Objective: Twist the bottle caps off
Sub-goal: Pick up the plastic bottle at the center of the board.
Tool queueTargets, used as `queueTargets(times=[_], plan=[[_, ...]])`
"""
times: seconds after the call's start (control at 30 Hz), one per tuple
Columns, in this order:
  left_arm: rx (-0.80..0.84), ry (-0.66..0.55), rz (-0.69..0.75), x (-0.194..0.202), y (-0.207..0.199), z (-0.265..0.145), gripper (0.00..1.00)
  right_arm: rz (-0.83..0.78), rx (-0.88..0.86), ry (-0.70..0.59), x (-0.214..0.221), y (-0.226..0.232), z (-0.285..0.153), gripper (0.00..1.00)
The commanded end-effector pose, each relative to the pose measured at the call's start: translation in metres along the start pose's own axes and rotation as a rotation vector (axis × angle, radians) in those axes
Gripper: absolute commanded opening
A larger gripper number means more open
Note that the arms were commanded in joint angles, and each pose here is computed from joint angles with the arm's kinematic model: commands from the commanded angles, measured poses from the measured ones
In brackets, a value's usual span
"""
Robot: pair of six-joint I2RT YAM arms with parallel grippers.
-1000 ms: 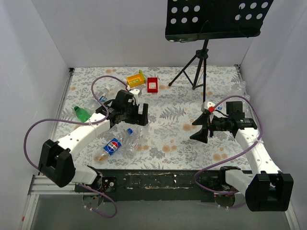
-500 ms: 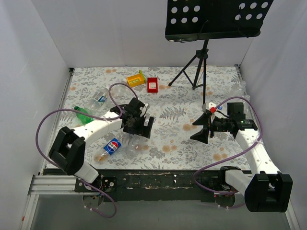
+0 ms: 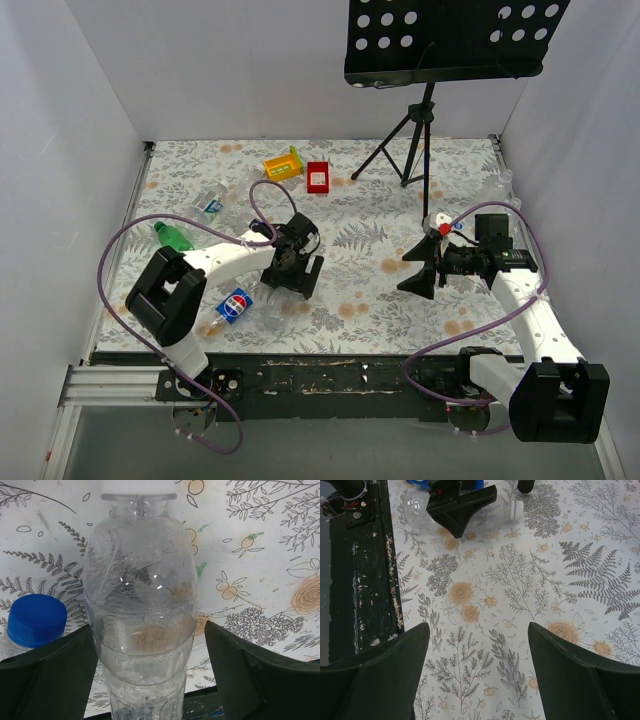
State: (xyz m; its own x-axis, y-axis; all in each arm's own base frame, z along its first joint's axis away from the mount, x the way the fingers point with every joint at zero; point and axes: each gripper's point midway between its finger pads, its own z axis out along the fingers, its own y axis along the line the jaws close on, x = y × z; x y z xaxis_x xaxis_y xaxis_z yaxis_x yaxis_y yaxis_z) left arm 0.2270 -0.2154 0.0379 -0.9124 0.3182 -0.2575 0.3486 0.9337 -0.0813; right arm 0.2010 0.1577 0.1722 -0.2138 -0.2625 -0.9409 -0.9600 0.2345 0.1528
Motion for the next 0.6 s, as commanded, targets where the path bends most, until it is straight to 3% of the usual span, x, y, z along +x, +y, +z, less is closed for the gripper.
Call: queueTargets(times=[0.0, 0.3, 0.57], plan=[[-0.002, -0.031, 0.004, -0.010, -0.009, -0.004, 0.81, -0.019, -0.007, -0.029, -0.006, 0.001, -0.001, 0.87], [-0.019, 0.004, 0.028, 0.001, -0.013, -0.002, 0.77, -0.016, -0.005, -0.025, -0.007, 0.000, -0.001, 0.87], [0.013, 0.005, 0.034, 0.004, -0.019, 0.002, 0.62, -0.019, -0.001, -0.018, -0.008, 0.000, -0.002, 0.87]])
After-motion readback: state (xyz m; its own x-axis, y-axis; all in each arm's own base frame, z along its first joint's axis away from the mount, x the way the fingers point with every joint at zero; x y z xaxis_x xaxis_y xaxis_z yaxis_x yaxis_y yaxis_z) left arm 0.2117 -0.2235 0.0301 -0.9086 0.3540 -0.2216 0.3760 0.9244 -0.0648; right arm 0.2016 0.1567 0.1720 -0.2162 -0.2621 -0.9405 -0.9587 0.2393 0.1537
